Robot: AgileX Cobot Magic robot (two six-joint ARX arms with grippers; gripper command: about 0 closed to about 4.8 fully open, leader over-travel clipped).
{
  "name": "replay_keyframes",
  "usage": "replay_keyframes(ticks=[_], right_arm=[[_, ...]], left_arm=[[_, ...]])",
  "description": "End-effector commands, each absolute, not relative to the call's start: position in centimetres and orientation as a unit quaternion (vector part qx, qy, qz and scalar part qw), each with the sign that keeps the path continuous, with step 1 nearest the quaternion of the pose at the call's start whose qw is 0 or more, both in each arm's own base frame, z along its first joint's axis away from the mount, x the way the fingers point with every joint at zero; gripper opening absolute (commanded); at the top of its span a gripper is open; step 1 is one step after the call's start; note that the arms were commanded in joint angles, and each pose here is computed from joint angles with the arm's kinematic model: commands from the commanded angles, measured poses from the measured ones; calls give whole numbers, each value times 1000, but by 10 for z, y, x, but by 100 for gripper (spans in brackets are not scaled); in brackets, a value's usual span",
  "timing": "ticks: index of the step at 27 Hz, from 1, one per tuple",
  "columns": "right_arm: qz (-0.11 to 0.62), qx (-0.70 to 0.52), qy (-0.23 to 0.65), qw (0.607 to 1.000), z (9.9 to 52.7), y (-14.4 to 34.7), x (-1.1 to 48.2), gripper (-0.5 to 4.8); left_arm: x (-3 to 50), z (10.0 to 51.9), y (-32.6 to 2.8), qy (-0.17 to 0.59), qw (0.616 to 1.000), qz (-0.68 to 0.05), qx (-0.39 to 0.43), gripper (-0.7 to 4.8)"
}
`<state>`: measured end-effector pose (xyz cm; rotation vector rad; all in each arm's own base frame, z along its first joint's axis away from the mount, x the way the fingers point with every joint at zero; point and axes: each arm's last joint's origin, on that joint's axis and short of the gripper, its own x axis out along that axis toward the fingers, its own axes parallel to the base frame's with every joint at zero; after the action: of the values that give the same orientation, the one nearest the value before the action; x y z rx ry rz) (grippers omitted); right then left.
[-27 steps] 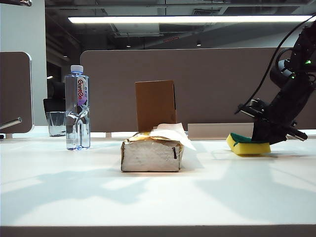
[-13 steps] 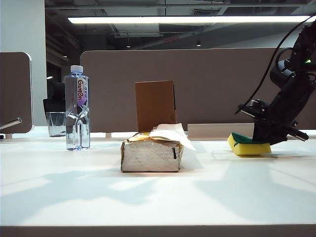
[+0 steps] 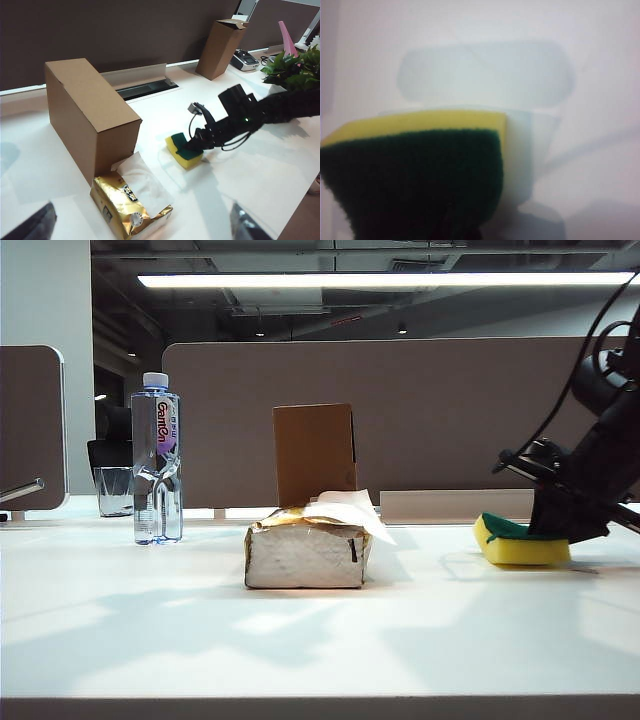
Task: Move the sponge from right to left to wipe the table, avoiding obstacles on the table, and finally reaching the bottle of mineral water.
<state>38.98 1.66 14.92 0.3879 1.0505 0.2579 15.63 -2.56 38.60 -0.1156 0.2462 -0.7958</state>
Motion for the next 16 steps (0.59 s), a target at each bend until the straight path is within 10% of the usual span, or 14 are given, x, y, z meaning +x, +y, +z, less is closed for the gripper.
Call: replay_keyframes(ticks=[1,16], right_arm=[[79,187,575,793,125,16,359,-9],[70,205,571,791,115,17,285,-9]], left_arm=[[152,390,-26,112,910,-396,-54,453],[122,397,-25,90,912,-398,-46,453]])
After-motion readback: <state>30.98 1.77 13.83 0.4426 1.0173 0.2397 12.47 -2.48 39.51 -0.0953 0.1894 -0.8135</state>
